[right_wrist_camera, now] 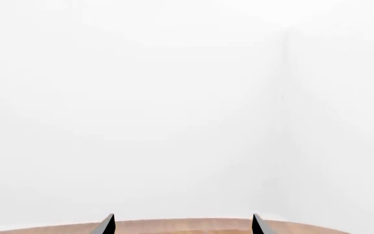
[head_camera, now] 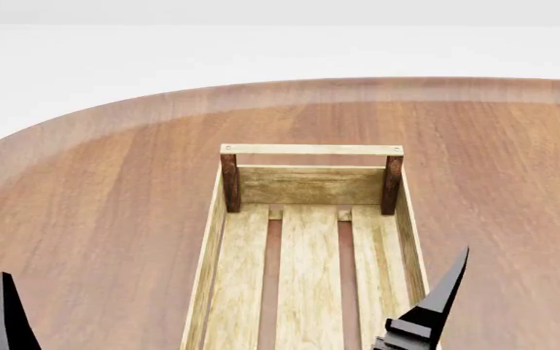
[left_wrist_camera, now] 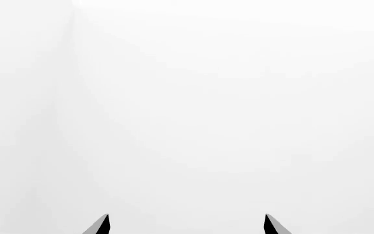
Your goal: Pick up the cream cheese and put it in the tray.
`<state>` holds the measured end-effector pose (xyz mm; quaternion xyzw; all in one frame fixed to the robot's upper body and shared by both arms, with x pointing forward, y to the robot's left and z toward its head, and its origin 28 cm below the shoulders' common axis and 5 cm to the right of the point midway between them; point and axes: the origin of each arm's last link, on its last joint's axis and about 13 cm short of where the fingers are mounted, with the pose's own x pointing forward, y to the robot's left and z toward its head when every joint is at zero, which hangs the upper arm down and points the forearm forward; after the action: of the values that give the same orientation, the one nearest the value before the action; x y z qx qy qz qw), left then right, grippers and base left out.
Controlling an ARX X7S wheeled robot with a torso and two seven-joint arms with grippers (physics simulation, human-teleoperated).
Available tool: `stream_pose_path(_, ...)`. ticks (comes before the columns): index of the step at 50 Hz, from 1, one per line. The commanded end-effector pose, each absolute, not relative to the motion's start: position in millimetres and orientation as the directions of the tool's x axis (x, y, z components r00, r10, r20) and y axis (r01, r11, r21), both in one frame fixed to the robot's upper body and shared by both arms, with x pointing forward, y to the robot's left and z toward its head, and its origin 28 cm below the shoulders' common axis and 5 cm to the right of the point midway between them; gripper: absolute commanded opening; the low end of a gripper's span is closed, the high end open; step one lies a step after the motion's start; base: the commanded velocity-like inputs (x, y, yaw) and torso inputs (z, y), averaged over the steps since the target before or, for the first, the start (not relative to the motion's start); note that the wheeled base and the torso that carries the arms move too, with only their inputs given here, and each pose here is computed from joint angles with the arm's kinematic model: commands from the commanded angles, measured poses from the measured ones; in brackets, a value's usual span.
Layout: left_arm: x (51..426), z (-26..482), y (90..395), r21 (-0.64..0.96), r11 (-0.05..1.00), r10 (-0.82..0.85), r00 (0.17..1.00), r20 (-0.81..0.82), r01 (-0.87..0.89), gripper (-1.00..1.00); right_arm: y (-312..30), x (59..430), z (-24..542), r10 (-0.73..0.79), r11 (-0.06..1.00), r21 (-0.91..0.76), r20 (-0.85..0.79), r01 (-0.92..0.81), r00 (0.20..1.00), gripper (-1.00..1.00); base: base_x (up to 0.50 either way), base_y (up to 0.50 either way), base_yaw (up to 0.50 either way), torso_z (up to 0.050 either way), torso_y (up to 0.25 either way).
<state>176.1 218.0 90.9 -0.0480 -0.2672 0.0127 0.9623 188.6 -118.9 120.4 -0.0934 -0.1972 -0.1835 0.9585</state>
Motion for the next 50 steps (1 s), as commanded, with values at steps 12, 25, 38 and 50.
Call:
stream_pose_path(12, 176.2, 90.7, 218.4, -0.097, 0.995, 0.050, 0.858, 0.511, 0.000, 1.00, -136.8, 186.1, 120.7, -0.584, 0.771, -0.055, 0.337, 0.635, 0.738, 1.00, 0.00, 0.00, 0.00, 0.000, 0.000)
stream_pose_path(25, 176.6, 86.8, 218.9, -0.097, 0.995, 0.047, 0.863, 0.503, 0.002, 1.00, -140.3, 191.6, 115.8, -0.730, 0.652, -0.033, 0.242, 0.757, 0.639, 1.00, 0.00, 0.00, 0.00, 0.000, 0.000)
stream_pose_path(38, 177.0, 85.9, 219.7, -0.099, 0.995, 0.047, 0.865, 0.500, 0.003, 1.00, -135.2, 190.3, 115.5, -0.858, 0.492, -0.088, 0.116, 0.866, 0.500, 1.00, 0.00, 0.00, 0.00, 0.000, 0.000)
stream_pose_path(50, 176.9, 85.7, 220.0, -0.099, 0.995, 0.048, 0.865, 0.500, 0.001, 1.00, -133.9, 187.8, 115.3, -0.897, 0.435, -0.121, 0.031, 0.892, 0.442, 1.00, 0.00, 0.00, 0.00, 0.000, 0.000)
